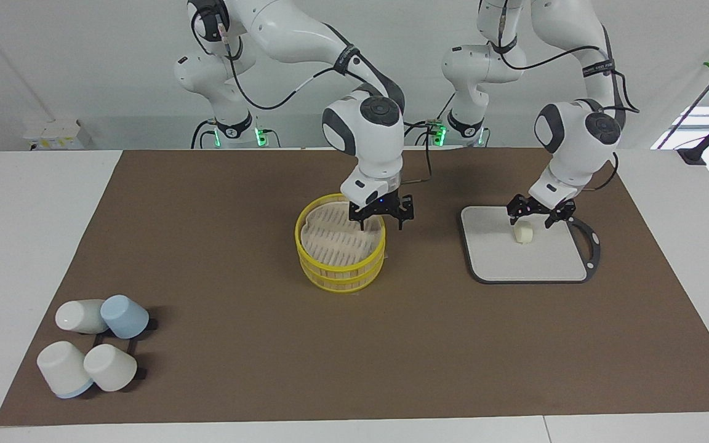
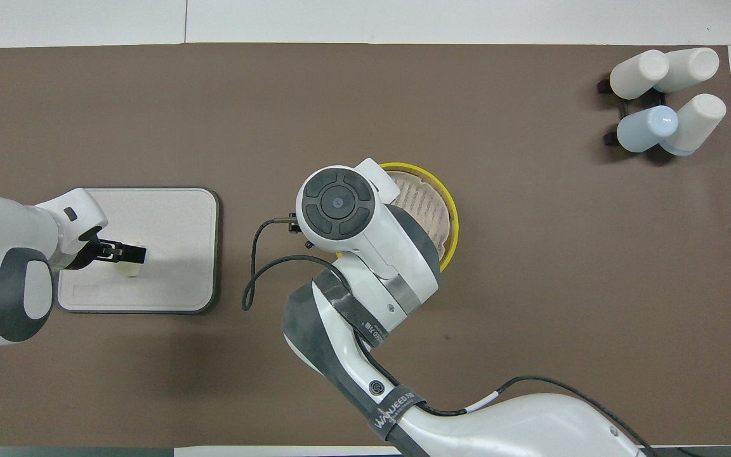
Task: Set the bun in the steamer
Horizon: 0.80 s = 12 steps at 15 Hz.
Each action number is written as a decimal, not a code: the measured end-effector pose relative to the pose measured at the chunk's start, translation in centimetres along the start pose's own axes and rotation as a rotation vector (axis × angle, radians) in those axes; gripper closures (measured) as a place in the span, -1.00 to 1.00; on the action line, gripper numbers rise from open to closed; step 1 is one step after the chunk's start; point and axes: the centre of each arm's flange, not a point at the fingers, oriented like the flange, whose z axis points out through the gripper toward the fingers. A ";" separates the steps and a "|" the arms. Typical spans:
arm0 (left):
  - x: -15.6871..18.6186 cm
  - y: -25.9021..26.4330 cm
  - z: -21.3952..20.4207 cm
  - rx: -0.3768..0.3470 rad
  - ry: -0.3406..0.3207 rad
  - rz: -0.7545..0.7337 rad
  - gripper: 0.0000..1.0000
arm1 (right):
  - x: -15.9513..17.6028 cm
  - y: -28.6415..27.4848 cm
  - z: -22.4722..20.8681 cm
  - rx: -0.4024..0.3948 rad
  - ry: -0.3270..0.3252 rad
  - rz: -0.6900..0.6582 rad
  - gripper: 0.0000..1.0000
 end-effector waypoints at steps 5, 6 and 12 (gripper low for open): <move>-0.8 0.0 3.0 0.014 0.030 0.011 -1.00 | -0.6 0.0 0.9 -0.011 -0.013 -0.019 -0.22; -1.0 0.0 3.3 0.014 0.029 0.011 -1.00 | -1.1 -0.3 1.0 -0.013 -0.016 -0.028 -0.22; -1.4 0.1 3.8 0.011 0.020 0.006 -0.82 | -2.1 -0.9 1.4 -0.019 -0.023 -0.045 0.62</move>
